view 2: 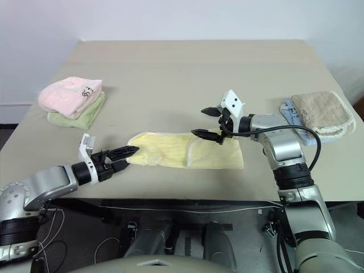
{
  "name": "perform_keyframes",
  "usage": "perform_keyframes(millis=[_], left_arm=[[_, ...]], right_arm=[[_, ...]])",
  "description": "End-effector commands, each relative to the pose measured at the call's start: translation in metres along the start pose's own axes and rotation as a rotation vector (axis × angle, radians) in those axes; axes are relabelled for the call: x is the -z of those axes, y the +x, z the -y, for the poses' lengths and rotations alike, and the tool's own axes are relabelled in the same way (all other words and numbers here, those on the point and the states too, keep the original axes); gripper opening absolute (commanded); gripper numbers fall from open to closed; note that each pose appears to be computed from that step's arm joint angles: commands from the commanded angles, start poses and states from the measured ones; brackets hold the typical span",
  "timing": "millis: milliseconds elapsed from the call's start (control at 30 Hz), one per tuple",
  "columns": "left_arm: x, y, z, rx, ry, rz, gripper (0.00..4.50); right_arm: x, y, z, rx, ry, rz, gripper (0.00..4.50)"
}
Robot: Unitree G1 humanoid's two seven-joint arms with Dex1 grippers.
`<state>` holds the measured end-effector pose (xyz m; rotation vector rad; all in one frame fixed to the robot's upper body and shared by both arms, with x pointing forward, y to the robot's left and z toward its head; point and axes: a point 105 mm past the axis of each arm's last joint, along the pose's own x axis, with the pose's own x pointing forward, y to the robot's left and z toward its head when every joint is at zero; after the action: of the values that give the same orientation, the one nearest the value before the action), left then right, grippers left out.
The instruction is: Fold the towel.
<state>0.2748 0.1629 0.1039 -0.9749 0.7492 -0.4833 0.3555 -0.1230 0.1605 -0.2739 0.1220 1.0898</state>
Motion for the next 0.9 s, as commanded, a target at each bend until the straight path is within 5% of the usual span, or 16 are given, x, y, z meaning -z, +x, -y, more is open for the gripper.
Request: perform_keyframes(millis=[33, 333, 433, 800, 900], left_arm=[[0.005, 0.007, 0.000, -0.007, -0.017, -0.017, 4.50], [0.002, 0.000, -0.008, -0.023, -0.043, 0.009, 4.50], [0.002, -0.001, -0.008, -0.021, -0.044, 0.009, 3.91], [0.001, -0.005, -0.007, 0.002, -0.047, 0.021, 0.21], [0.000, -0.007, -0.008, -0.003, -0.033, 0.012, 0.04]], right_arm=[[-0.013, -0.003, 0.000, 0.021, -0.044, 0.039, 4.47], [-0.010, -0.005, 0.002, 0.044, -0.045, 0.031, 4.47], [-0.008, -0.003, 0.004, 0.055, -0.056, 0.024, 4.50], [-0.009, -0.004, 0.004, 0.059, -0.063, 0.028, 4.50], [-0.009, -0.004, 0.004, 0.058, -0.065, 0.027, 4.50]])
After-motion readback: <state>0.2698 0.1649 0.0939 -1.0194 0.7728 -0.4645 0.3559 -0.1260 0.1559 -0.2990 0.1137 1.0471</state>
